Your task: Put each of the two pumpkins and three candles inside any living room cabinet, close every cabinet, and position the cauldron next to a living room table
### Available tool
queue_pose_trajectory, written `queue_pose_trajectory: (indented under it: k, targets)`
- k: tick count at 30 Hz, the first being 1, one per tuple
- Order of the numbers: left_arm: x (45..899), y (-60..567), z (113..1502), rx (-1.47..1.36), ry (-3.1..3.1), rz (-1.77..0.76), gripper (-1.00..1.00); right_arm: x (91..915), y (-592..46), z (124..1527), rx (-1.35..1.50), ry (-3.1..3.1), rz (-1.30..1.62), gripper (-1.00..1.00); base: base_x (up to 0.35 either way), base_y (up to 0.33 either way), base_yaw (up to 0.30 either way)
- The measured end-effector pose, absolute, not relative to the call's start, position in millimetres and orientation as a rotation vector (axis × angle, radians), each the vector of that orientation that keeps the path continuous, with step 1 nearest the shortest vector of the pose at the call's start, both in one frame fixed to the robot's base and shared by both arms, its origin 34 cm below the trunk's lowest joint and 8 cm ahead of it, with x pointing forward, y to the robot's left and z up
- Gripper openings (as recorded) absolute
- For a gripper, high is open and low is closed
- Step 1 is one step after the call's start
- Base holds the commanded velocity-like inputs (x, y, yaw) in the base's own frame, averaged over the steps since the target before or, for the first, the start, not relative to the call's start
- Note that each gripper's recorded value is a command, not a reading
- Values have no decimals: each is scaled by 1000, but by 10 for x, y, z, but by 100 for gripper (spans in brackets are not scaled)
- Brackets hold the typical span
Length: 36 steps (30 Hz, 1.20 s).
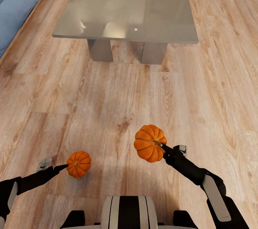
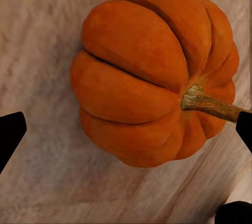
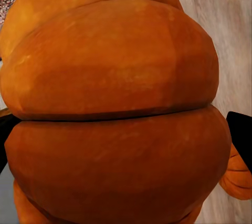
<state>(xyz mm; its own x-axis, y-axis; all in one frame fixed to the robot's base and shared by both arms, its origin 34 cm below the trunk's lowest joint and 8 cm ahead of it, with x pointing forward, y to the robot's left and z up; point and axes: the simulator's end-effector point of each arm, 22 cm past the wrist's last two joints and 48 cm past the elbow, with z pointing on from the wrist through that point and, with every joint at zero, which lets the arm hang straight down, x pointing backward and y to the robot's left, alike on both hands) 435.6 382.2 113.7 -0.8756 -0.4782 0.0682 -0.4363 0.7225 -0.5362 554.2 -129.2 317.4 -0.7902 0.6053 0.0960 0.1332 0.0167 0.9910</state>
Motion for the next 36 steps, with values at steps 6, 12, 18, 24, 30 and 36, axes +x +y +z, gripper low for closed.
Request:
queue_pose_trajectory:
  k: [6, 12, 18, 24, 30, 36]
  targets:
    - [4356, 3826, 1138, -759, 2845, -856, 100, 5541, -1291, 3172, 755, 1947, 1828, -100, 6, -60, 0]
    - [4357, 3828, 1138, -760, 2844, -855, 100, 5541, -1290, 3172, 754, 1946, 1828, -100, 0, -10, 0]
    - [4262, 3829, 1047, -776, 2866, -851, 100, 5497, -1292, 3048, 779, 1963, 1824, -100, 0, 0, 0]
    - [4167, 3829, 958, -792, 2887, -848, 100, 5449, -1289, 2929, 805, 1979, 1824, -100, 0, 0, 0]
    - [4152, 3829, 943, -796, 2889, -847, 100, 5449, -1280, 2931, 805, 1977, 1830, -100, 0, 0, 0]
    - [4155, 3828, 946, -796, 2888, -849, 100, 5434, -718, 3523, 596, 1921, 2036, -100, 0, 0, 0]
